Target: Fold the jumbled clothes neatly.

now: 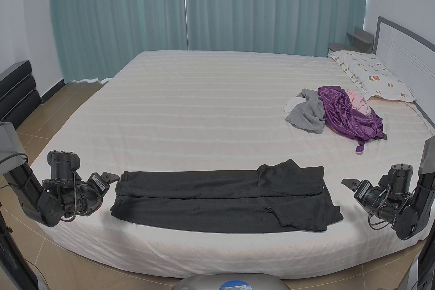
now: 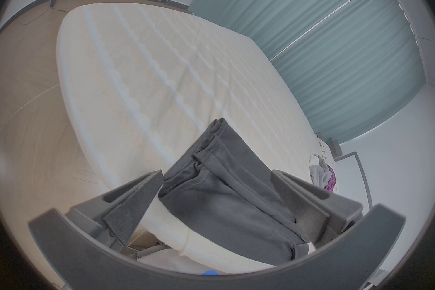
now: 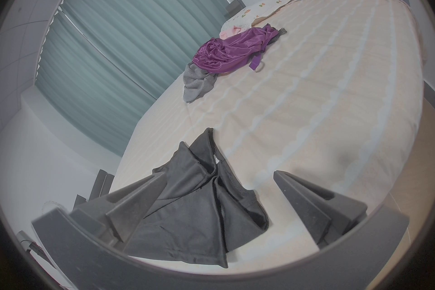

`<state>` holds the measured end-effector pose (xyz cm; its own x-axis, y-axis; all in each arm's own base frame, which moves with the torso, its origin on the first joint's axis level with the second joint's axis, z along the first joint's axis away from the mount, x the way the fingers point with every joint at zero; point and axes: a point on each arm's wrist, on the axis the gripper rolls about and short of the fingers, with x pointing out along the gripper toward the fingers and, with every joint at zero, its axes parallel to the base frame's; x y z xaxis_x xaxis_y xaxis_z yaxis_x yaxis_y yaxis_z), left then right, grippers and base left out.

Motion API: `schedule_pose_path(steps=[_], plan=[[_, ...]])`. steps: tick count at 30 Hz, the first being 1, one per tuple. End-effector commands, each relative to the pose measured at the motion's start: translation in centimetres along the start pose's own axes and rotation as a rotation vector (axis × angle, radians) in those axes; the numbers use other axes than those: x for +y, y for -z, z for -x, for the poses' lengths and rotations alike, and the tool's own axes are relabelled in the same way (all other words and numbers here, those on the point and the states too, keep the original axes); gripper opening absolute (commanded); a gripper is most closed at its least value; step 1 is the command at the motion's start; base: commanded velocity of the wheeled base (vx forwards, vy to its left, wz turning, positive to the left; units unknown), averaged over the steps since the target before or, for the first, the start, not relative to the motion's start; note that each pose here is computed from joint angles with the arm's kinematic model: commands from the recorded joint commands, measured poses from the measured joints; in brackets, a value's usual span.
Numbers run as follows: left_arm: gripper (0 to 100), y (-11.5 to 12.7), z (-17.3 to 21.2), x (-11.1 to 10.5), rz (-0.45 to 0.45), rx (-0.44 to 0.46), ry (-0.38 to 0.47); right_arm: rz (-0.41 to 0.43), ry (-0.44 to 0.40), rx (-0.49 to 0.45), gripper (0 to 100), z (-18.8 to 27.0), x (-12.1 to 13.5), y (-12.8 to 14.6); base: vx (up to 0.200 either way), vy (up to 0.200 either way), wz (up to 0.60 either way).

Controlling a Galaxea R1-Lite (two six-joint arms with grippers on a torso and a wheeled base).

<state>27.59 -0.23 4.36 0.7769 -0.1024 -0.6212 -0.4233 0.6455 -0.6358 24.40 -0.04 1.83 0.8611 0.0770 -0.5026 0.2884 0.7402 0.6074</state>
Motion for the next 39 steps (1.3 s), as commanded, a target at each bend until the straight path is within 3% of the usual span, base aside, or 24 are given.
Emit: schedule_pose_path(steps=[1,7,33,34,39], plan=[[100,0.0,-0.1,-0.1,-0.002,0.014,0.015,-0.001,-0.008,0.004,100,0.0,0.1,0.0,0.2,0.0,0.0],[100,0.3,-1.6,0.2,-0.003,0.063,0.019,-0.003,-0.024,0.027,100,0.0,0.1,0.2,0.033,0.0,0.0],[100,0.6,-4.7,1.0,-0.012,0.064,-0.096,-0.012,-0.028,0.073,100,-0.6,0.3,1.2,0.0,0.0,0.0],[0,0.6,-4.7,1.0,-0.012,0.063,-0.1,-0.013,-0.029,0.072,100,-0.6,0.3,1.1,0.0,0.0,0.0],[0,0.5,-4.1,0.9,-0.009,0.057,-0.098,-0.006,-0.039,0.08,100,-0.5,0.6,1.3,0.0,0.0,0.0]])
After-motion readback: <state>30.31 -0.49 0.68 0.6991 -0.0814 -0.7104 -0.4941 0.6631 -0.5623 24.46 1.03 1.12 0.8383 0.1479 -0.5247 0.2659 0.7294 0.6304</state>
